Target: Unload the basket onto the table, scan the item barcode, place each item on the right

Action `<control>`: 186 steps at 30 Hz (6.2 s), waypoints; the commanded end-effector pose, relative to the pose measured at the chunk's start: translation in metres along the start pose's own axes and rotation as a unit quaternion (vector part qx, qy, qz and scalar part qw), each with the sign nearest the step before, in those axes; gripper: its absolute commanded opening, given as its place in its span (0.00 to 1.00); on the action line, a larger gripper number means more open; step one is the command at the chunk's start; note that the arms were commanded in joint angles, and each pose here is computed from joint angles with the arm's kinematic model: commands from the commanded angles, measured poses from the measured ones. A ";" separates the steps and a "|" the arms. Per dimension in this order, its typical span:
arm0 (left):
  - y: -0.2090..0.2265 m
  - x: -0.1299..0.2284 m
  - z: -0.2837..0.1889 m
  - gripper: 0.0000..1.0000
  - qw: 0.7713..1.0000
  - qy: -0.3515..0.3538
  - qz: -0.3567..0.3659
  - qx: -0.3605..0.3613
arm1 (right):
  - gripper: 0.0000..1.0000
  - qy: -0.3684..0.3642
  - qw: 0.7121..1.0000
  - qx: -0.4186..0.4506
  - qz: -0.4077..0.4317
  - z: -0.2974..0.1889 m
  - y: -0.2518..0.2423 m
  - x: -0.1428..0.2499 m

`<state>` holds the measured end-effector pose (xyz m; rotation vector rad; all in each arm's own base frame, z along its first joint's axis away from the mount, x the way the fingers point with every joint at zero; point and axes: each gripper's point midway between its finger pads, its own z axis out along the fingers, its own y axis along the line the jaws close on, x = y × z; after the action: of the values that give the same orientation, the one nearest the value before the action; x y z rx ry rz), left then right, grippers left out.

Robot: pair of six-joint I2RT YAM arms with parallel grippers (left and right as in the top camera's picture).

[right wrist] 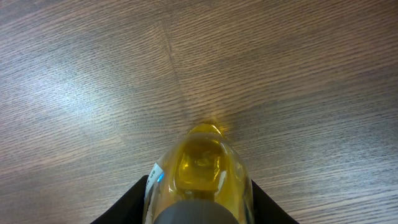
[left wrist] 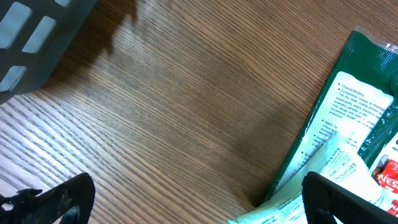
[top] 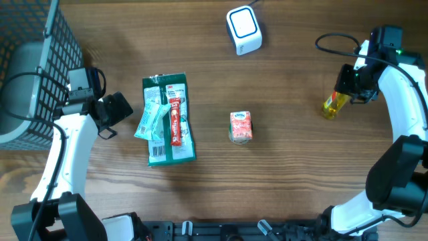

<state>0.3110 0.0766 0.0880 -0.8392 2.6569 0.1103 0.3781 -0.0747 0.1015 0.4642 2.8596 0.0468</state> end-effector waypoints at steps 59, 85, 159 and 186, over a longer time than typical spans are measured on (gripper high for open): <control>-0.002 -0.008 -0.007 1.00 1.000 -0.013 -0.003 0.007 | 0.45 0.016 0.972 -0.175 -0.154 -0.070 0.207 0.164; -0.002 -0.008 -0.007 1.00 1.000 -0.013 -0.003 0.008 | 0.88 0.014 0.976 -0.179 -0.126 -0.070 0.211 0.161; -0.002 -0.008 -0.007 1.00 1.000 -0.013 -0.003 0.008 | 0.45 0.023 0.927 -0.324 -0.190 -0.051 0.272 0.195; -0.002 -0.008 -0.007 1.00 1.000 -0.013 -0.003 0.008 | 0.68 -0.004 0.950 -0.254 -0.182 -0.036 0.251 0.184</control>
<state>0.3110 0.0767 0.0880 -0.8393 2.6568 0.1108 0.2770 0.2238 0.1103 -0.1564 2.7327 0.7143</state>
